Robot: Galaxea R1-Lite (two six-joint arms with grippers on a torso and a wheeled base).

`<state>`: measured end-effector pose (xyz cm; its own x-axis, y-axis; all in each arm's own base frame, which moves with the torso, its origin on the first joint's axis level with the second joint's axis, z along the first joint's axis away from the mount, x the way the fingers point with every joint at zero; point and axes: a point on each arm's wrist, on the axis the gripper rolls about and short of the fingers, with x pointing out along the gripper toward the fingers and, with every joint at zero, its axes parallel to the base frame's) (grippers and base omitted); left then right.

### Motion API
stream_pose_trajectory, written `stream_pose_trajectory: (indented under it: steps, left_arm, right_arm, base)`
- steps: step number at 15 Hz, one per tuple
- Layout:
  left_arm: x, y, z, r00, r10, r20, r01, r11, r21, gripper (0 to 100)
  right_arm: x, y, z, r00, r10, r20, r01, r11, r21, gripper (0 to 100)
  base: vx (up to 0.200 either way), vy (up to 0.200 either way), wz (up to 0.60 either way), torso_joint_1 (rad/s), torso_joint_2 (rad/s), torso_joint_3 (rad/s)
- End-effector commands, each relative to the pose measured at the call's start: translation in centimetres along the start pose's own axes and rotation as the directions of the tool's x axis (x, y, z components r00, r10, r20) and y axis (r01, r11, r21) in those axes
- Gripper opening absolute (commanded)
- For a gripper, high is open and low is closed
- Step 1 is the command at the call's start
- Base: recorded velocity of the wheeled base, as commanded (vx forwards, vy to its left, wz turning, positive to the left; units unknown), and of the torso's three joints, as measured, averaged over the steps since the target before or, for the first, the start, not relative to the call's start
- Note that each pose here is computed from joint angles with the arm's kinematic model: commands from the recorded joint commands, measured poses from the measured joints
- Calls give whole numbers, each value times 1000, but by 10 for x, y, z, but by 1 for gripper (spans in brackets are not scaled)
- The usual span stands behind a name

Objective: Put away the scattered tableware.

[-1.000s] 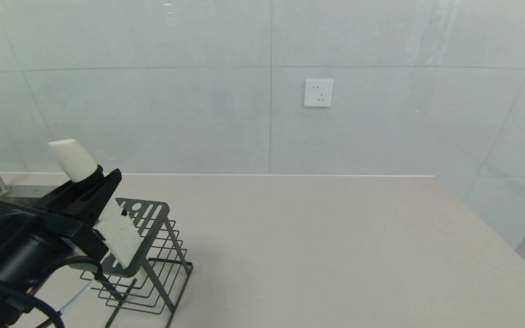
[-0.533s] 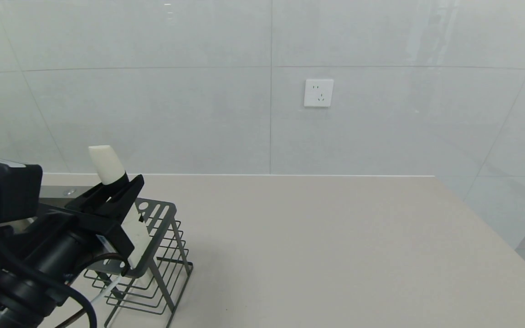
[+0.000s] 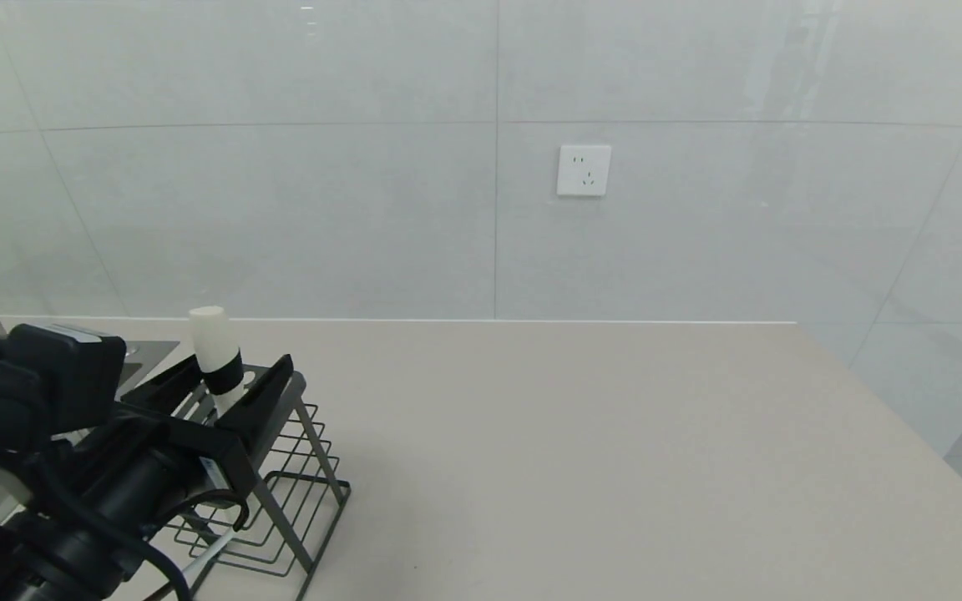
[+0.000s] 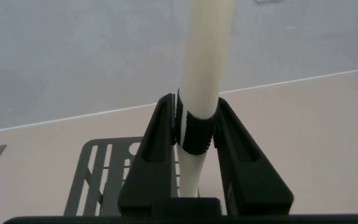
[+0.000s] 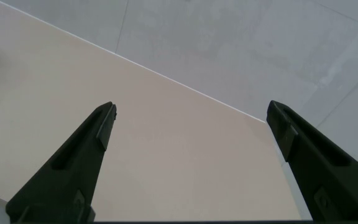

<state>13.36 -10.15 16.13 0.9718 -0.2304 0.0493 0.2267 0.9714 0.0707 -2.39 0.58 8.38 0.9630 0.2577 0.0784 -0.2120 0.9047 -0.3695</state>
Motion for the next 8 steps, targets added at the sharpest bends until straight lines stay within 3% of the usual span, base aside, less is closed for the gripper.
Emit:
stream_pose_trajectory:
  steps: [1, 8]
  left_arm:
    - [0, 0, 0, 1000, 2, 0, -2, 1000, 0, 100]
    - [-6, 11, 13, 996, 47, 73, -45, 999, -22, 100]
  right_arm:
    - [0, 0, 0, 1000, 0, 0, 0, 1000, 0, 100]
    - [0, 0, 0, 1000, 0, 1, 0, 1000, 1, 100]
  base:
    - [0, 0, 0, 0, 0, 0]
    - [0, 0, 0, 0, 0, 0]
